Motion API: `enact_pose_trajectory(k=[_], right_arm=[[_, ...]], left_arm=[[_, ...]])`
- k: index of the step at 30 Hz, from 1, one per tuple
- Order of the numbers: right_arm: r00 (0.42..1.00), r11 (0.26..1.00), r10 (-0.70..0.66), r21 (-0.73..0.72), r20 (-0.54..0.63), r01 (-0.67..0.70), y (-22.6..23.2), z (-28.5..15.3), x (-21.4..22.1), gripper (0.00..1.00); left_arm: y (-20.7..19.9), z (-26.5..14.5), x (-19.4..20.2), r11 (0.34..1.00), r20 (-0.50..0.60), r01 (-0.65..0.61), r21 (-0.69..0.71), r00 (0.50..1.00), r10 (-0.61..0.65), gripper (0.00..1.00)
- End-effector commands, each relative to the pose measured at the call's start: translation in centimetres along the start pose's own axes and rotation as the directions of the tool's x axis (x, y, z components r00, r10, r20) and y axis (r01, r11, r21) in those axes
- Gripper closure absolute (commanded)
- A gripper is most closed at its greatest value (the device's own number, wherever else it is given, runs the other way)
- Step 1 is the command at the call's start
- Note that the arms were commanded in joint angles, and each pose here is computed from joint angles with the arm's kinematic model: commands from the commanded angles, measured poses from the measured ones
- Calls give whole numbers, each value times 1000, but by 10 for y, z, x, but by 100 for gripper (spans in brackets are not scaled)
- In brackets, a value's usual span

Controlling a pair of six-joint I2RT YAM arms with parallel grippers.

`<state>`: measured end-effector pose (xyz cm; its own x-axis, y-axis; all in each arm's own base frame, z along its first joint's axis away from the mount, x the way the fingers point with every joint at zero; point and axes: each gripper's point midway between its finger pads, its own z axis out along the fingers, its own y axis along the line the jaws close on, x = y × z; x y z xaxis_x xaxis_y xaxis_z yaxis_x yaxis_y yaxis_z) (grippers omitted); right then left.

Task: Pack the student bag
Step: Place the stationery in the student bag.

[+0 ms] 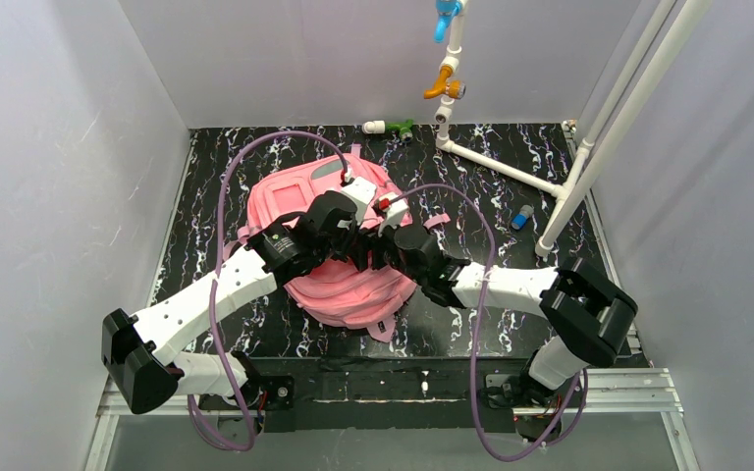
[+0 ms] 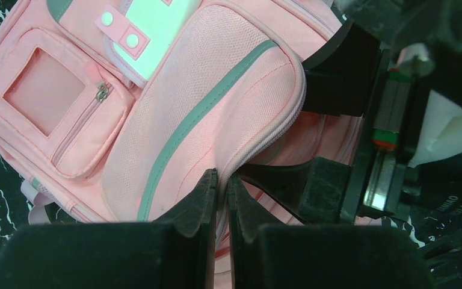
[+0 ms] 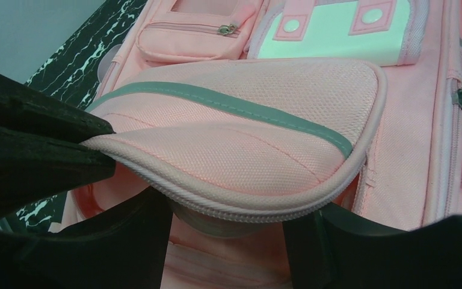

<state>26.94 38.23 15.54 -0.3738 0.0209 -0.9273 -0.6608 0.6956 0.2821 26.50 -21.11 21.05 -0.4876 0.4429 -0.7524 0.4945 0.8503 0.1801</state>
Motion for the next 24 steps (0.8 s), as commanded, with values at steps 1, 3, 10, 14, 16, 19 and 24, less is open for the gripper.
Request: enact_pose_trajectory(k=[1,3,10,14,16,19,24], right_arm=[[989,998,22,50,144,-29,-8,10,-21,57],[986,992,11,119,169,-32,-19,12,-26,55],[984,959,-153,253,86,127,-33,6,-42,44],[979,952,-203,234,-8,199,-28,-9,-50,41],[974,949,-210,220,-90,225,-26,-15,-46,41],[960,941,-215,223,-179,253,-30,-25,-36,41],[958,944,-235,195,-166,266,-25,-21,-38,31]], left_arm=[[1,-19,-27,996,110,90,21,990,-92,100],[0,-20,-28,994,112,101,32,988,-104,100],[7,-27,-39,990,146,139,5,980,-138,100],[13,-31,-48,990,179,137,-16,975,-132,100],[15,-31,-49,990,187,135,-28,974,-128,100],[16,-31,-48,991,185,131,-36,975,-122,100],[16,-31,-46,990,185,137,-32,974,-128,100]])
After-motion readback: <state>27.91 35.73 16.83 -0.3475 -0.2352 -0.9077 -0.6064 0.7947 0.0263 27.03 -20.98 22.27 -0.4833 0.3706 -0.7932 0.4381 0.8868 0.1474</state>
